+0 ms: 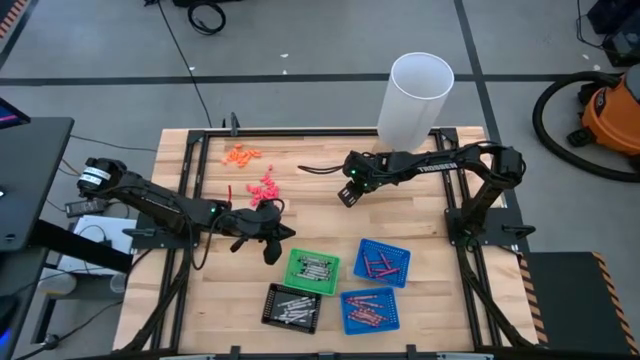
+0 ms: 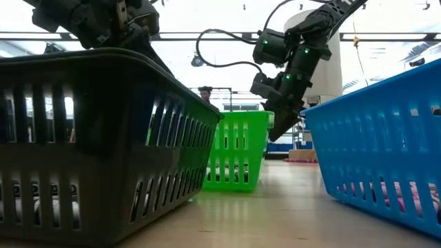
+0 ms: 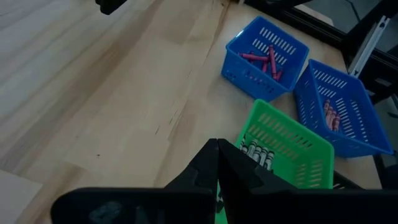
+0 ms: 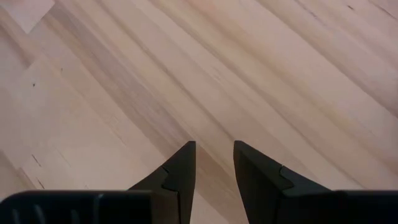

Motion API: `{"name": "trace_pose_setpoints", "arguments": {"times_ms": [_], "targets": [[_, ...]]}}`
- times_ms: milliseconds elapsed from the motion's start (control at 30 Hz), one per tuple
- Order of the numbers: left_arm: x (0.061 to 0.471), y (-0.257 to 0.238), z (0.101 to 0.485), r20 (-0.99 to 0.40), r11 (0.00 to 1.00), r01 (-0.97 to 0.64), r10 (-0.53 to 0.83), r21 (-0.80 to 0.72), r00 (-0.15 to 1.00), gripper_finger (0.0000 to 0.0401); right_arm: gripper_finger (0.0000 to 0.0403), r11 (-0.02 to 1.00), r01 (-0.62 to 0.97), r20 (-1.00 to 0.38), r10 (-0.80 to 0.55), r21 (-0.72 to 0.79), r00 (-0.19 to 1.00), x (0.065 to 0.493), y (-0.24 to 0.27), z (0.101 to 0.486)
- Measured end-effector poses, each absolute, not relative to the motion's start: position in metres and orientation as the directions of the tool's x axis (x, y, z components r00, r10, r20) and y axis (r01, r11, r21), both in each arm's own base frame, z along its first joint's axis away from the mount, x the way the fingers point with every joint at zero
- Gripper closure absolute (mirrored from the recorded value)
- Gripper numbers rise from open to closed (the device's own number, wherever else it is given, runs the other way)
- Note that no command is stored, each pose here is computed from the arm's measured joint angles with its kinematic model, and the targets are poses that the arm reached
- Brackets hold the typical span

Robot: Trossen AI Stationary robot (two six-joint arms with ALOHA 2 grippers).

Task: Sort crayons
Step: Put the violet crayon into the top blue bin

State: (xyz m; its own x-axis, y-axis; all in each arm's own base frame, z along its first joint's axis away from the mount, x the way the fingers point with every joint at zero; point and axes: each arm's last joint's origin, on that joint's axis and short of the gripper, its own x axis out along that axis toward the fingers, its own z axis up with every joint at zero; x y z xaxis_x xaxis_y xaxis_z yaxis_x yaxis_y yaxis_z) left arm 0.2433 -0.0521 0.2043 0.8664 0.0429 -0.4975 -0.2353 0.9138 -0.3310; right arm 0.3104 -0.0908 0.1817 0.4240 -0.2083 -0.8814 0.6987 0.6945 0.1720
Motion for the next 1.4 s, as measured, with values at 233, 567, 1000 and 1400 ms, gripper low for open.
{"name": "trace_pose_setpoints", "arguments": {"times_ms": [233, 567, 1000, 1400], "targets": [[0.243, -0.052, 0.204, -0.498, 0.917, -0.232, 0.043, -0.324, 0.866, 0.0386, 0.0286, 0.694, 0.699, -0.881, -0.208, 0.172, 0.424, 0.310, -0.091, 0.182], [0.243, -0.052, 0.204, -0.499, 0.918, -0.232, 0.043, -0.323, 0.866, 0.0386, 0.0286, 0.694, 0.699, -0.882, -0.208, 0.172, 0.424, 0.310, -0.091, 0.182], [0.244, -0.047, 0.205, -0.502, 0.897, -0.227, 0.006, -0.380, 0.865, 0.0386, 0.0290, 0.679, 0.710, -0.903, -0.166, 0.187, 0.396, 0.314, -0.097, 0.205], [0.244, -0.048, 0.206, -0.498, 0.873, -0.241, -0.003, -0.424, 0.867, 0.0386, 0.0291, 0.684, 0.729, -0.977, -0.178, -0.039, 0.114, 0.315, -0.131, 0.182]]}}
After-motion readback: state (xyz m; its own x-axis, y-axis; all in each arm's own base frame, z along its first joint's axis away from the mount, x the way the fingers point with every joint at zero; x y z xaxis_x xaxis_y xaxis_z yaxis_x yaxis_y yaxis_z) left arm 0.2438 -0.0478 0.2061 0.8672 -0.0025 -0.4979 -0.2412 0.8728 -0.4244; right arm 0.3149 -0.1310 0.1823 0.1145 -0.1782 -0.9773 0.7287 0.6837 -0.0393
